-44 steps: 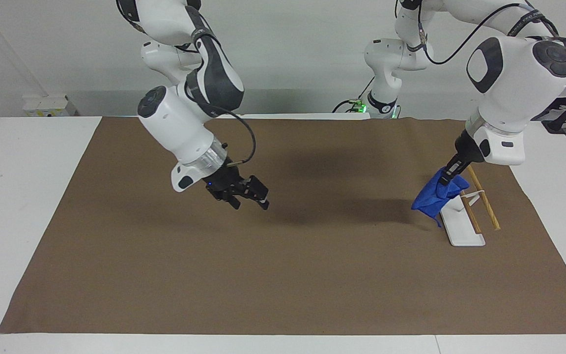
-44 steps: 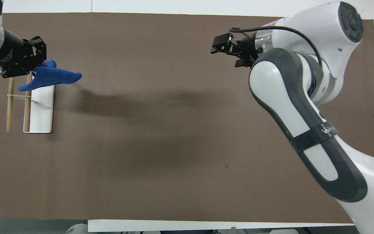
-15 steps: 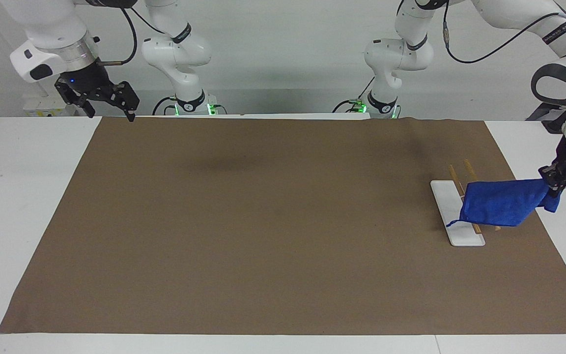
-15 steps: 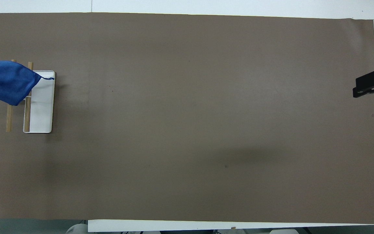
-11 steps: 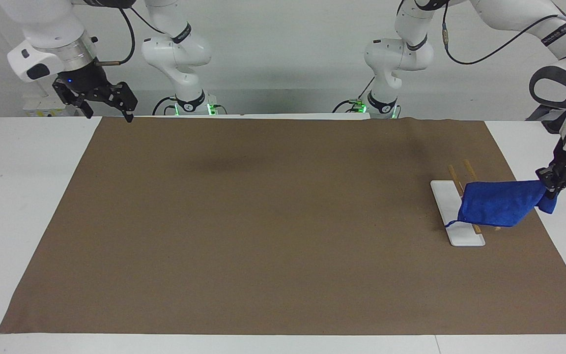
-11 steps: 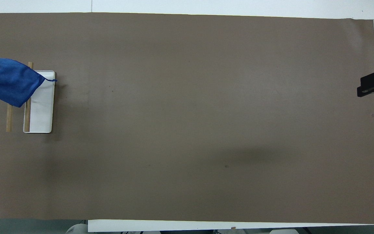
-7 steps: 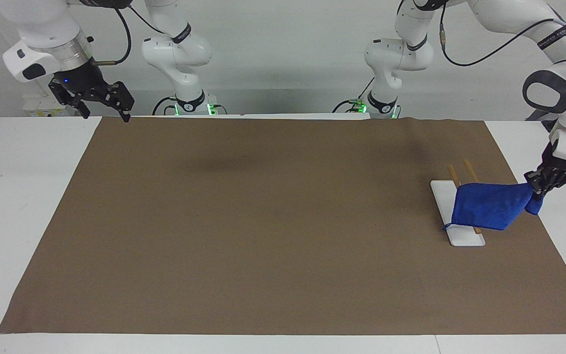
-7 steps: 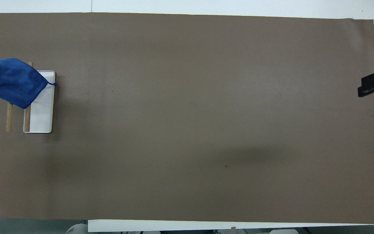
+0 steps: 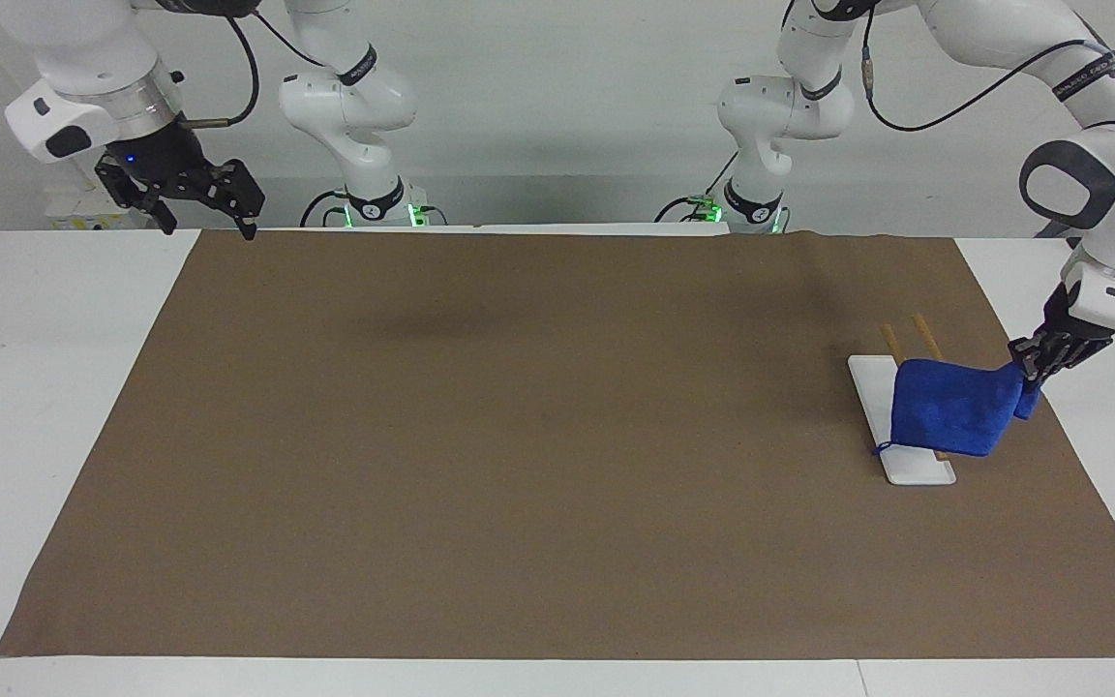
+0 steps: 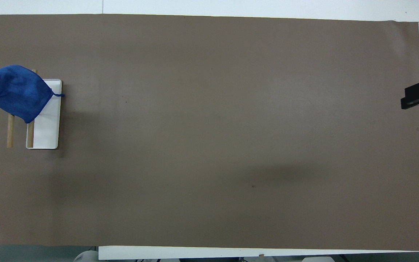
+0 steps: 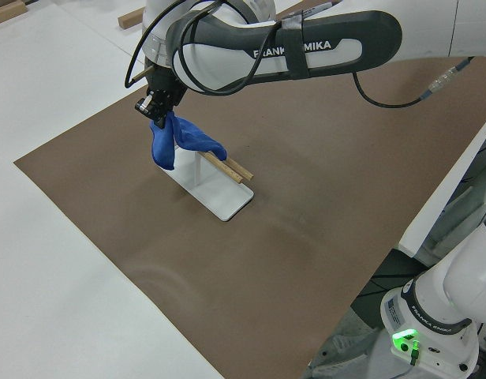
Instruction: Right arm passes towel to left arm to hang
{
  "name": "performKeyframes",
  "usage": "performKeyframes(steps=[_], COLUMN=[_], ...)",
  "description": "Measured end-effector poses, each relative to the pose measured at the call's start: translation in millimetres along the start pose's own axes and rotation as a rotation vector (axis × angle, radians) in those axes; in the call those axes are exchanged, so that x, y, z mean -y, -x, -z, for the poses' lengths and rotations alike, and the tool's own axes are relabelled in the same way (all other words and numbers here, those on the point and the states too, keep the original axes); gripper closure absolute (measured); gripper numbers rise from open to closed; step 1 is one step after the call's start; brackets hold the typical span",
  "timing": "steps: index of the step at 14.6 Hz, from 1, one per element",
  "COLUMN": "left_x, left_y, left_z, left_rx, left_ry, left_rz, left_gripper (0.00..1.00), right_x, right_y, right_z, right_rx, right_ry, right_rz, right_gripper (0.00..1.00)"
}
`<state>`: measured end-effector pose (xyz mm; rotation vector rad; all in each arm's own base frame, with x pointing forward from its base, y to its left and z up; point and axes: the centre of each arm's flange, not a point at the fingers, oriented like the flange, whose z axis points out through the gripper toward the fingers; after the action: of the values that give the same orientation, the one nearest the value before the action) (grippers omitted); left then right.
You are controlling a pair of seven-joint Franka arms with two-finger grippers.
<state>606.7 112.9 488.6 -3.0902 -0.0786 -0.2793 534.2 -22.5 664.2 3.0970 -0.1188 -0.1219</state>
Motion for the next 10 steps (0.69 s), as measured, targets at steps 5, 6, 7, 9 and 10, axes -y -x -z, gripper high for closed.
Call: performKeyframes(steps=[5, 6, 7, 9, 10], left_x=[1, 1, 2, 1, 0], left_y=[1, 1, 1, 0, -2], left_z=[0, 0, 1, 5, 11], left_rx=[0.005, 0.006, 0.007, 0.015, 0.018], left_ry=[0.001, 0.001, 0.001, 0.003, 0.005], left_rz=[0.002, 0.003, 0.003, 0.002, -0.001], left_gripper=[0.35, 0.22, 0.11, 0.00, 0.00], right_x=[0, 0, 0, 0, 0], right_y=[0, 0, 0, 0, 0], right_z=[0, 0, 0, 0, 0], right_rx=[0.000, 0.000, 0.000, 0.000, 0.000], right_ry=[0.000, 0.000, 0.000, 0.000, 0.000], right_rz=[0.000, 0.000, 0.001, 0.001, 0.001], right_gripper=[0.00, 0.00, 0.00, 0.00, 0.00])
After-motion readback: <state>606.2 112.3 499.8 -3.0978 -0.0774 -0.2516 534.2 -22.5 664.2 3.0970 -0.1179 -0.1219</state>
